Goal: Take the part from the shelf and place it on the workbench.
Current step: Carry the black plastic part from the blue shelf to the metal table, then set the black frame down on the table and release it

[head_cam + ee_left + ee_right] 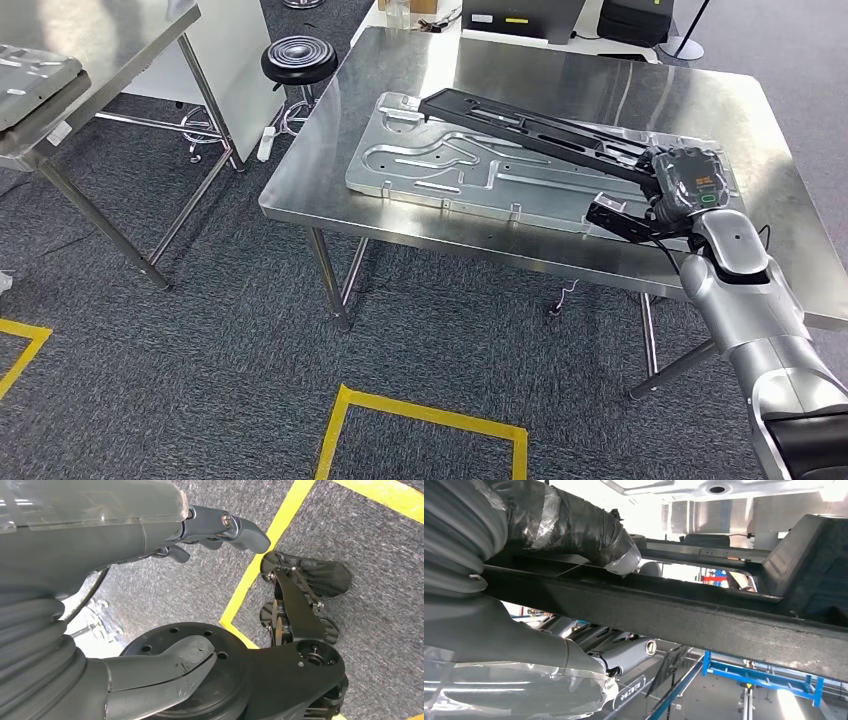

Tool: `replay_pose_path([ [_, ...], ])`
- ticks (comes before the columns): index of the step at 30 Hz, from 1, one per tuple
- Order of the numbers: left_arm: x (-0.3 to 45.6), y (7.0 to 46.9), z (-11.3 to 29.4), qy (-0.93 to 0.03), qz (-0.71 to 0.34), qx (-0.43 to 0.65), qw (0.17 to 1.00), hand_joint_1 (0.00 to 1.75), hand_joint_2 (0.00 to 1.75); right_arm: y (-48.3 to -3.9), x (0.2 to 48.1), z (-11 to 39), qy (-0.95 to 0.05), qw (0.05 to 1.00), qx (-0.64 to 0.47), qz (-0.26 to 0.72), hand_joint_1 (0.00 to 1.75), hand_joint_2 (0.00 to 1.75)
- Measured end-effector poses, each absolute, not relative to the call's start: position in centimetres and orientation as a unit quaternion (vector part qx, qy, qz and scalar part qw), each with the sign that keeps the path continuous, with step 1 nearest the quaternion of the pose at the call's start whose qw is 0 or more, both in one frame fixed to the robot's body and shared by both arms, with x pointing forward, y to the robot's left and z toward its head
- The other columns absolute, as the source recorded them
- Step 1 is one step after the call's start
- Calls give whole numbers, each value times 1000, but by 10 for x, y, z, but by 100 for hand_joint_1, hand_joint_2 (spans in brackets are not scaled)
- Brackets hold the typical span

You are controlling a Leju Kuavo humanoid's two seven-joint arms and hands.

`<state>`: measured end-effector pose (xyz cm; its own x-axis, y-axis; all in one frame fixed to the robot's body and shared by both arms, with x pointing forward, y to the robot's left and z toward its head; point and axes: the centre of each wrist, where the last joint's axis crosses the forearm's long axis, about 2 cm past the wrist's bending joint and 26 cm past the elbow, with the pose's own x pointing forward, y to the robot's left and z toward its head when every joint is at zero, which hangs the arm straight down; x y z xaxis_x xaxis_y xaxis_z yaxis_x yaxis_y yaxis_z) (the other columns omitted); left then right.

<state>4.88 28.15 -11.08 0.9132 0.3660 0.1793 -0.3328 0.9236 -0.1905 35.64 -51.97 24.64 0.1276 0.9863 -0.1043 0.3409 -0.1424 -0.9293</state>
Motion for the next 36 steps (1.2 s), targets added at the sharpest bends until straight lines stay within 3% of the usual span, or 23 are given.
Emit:
replay_pose_path([
  [36,48,281,-111,-112,183,-78,974,0,175,-518,351,234,-516,411,-628,413,175,175],
])
